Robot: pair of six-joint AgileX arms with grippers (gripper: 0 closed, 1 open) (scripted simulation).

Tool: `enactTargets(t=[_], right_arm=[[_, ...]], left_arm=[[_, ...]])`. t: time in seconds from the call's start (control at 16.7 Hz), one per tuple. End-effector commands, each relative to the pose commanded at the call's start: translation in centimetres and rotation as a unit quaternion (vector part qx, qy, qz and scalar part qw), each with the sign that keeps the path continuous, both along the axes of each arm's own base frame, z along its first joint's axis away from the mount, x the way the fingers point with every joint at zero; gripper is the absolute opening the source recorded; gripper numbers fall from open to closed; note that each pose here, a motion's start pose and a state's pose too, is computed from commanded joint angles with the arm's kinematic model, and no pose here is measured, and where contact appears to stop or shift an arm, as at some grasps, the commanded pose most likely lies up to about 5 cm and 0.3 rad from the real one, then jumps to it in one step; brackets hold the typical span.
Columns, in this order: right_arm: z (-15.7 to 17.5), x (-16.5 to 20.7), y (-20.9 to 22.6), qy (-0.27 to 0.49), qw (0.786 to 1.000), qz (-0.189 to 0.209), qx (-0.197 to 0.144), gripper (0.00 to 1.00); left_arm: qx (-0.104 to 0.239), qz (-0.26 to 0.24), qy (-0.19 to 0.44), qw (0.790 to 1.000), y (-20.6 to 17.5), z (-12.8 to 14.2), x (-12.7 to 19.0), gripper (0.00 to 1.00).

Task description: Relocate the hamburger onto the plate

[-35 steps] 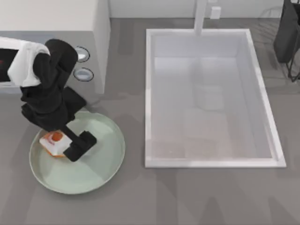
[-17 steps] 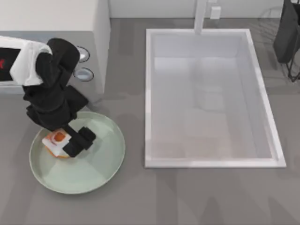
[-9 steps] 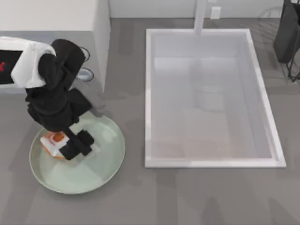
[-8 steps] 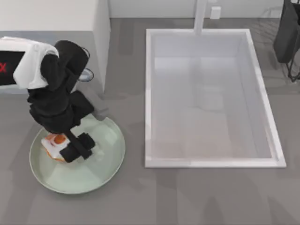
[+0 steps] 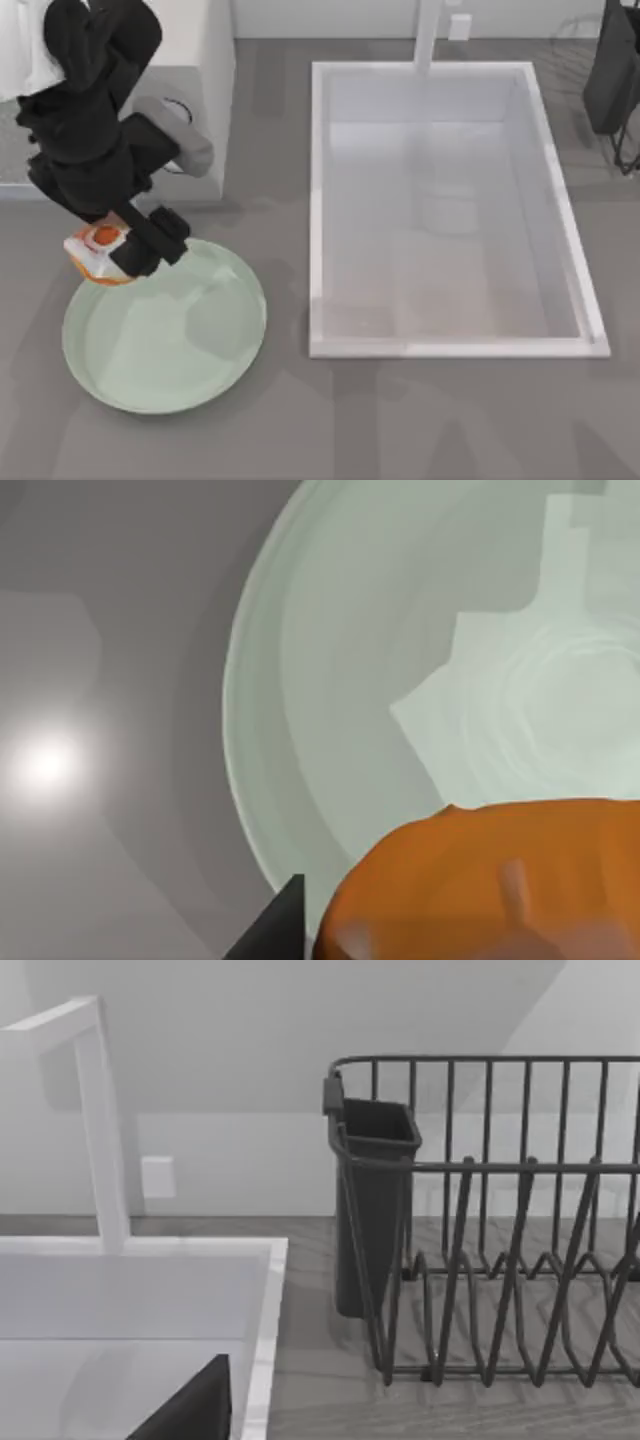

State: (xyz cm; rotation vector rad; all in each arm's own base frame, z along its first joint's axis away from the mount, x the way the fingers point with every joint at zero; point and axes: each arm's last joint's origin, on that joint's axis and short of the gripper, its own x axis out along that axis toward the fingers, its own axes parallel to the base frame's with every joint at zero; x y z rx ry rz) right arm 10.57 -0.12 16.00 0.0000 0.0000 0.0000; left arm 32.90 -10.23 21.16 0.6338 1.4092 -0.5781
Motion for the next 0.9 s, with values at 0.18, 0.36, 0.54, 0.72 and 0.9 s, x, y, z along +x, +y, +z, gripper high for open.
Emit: enactTargets(t=[0.18,0.36,0.54,0.72,0.9], right_arm=[[0.0,0.0,0.0,0.0,1.0,0.0,0.0,1.0],[0.0,0.0,0.0,0.0,1.0,0.0,0.0,1.0],[0.0,0.0,0.0,0.0,1.0,0.0,0.0,1.0],[0.0,0.0,0.0,0.0,1.0,0.0,0.0,1.0],[0.0,0.0,0.0,0.0,1.0,0.0,0.0,1.0]], left_arm=[[-0.001,0.009,-0.007,1.0,0.5,1.0,0.2,0.0],[0.0,0.006,-0.006,1.0,0.3,0.8,0.2,0.0],[-0.01,0.014,-0.016,1.0,-0.2,1.0,0.3,0.0],[-0.038,0.054,-0.044,0.997,-1.5,1.8,0.1,0.0],[-0.062,0.138,-0.054,0.987,-3.0,1.8,-0.3,0.0]])
